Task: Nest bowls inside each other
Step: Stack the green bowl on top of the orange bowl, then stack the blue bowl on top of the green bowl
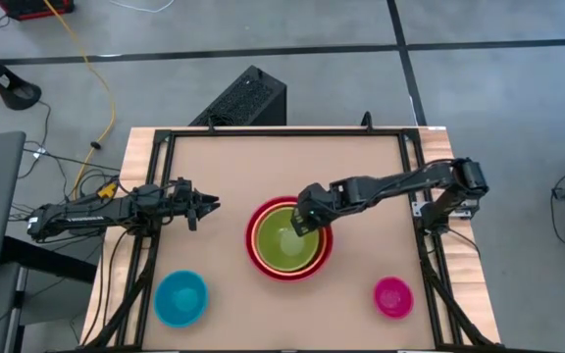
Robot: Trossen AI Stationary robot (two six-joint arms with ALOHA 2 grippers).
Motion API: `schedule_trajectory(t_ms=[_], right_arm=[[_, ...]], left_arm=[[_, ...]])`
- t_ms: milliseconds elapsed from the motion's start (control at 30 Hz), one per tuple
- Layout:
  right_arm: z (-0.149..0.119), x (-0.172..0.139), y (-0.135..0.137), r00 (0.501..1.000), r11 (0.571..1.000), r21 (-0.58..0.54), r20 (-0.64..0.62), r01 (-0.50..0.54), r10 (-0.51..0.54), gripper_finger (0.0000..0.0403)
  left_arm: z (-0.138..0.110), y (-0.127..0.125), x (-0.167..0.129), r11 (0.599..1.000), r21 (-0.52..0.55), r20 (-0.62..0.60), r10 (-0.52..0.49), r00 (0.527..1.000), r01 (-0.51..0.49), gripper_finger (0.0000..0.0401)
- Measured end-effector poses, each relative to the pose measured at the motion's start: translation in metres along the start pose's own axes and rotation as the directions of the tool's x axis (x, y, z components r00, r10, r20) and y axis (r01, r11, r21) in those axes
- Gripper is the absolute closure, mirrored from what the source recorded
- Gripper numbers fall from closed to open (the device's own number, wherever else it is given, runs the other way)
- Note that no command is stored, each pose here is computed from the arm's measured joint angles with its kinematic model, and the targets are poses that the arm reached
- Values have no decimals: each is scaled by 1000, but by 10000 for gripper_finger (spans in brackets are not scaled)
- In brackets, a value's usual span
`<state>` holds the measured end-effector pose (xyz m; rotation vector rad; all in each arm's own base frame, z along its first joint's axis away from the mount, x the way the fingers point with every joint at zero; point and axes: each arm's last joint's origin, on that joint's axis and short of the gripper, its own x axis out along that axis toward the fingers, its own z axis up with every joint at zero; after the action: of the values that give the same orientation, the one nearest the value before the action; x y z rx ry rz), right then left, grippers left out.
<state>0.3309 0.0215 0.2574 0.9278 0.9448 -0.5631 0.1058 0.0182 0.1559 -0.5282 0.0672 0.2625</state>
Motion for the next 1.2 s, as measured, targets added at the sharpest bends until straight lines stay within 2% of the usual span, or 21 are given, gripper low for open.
schedule_trajectory(t_ms=[167, 333, 533, 800, 1033, 1200], right_arm=[[7, -16, 10, 1000, 993, -118, 10, -14, 15, 257], [10, -28, 11, 999, 972, -233, -12, 27, -31, 257], [8, -27, 6, 996, 933, -352, -22, 78, -91, 257], [-1, -15, 10, 999, 878, -477, 27, 47, -39, 257], [-8, -13, 33, 981, 855, -505, 75, -118, 179, 257], [-16, -20, 60, 906, 805, -522, 130, -283, 403, 257]], left_arm=[[0, 0, 0, 1000, 0, 0, 0, 1000, 0, 271], [0, 0, 0, 1000, 0, 0, 0, 1000, 0, 271], [0, 0, 0, 1000, 0, 0, 0, 1000, 0, 271], [0, 0, 0, 1000, 0, 0, 0, 1000, 0, 271], [0, 0, 0, 1000, 0, 0, 0, 1000, 0, 271], [0, 0, 0, 1000, 0, 0, 0, 1000, 0, 271]])
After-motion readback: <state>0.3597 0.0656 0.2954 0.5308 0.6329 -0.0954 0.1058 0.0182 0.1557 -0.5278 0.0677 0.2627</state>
